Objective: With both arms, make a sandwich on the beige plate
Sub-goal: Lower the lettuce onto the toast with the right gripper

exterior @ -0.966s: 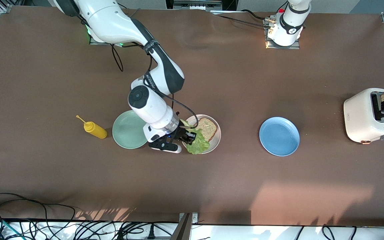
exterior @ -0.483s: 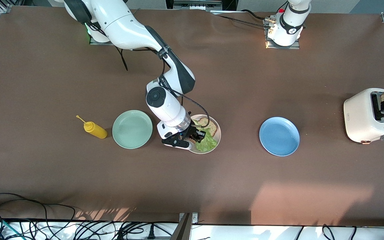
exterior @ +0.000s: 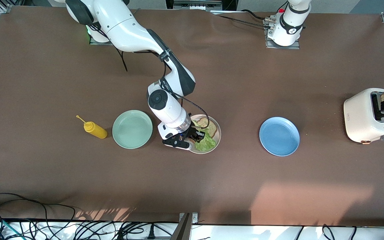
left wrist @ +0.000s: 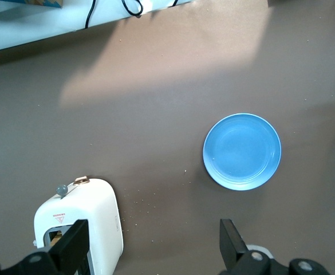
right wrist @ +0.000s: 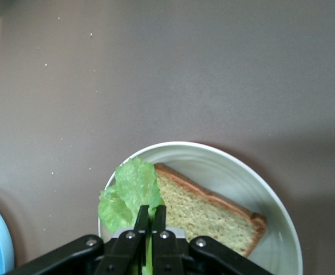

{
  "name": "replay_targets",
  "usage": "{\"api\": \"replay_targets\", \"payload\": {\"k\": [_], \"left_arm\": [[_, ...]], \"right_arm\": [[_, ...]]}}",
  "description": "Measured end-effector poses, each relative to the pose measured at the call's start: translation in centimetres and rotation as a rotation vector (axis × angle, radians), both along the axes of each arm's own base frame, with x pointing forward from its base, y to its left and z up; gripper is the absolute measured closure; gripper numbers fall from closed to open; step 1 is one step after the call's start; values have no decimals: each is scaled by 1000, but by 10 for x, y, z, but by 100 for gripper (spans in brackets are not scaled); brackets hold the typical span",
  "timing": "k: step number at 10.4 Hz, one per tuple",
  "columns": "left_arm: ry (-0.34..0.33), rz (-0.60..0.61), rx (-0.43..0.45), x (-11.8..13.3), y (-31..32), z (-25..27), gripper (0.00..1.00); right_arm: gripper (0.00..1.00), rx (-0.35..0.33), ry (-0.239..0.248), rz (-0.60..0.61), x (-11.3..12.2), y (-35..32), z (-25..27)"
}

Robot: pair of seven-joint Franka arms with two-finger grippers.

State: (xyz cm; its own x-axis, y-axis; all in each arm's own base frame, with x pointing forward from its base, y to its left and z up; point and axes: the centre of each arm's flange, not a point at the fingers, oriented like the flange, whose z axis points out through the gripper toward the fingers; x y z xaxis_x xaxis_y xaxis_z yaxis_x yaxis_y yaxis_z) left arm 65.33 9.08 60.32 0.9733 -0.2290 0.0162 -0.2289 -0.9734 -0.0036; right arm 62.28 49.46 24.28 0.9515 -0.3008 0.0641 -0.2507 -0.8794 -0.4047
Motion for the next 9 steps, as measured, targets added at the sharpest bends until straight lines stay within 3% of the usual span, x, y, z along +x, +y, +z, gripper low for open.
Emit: {"api": "replay_targets", "payload": {"k": [5,9], "left_arm": [[2,0,0,0,0,0,0],[3,0,0,0,0,0,0]], "right_arm": [[95,20,45,-69,-5,5,-7],[95,14,141,-99,-10,5,19]]}}
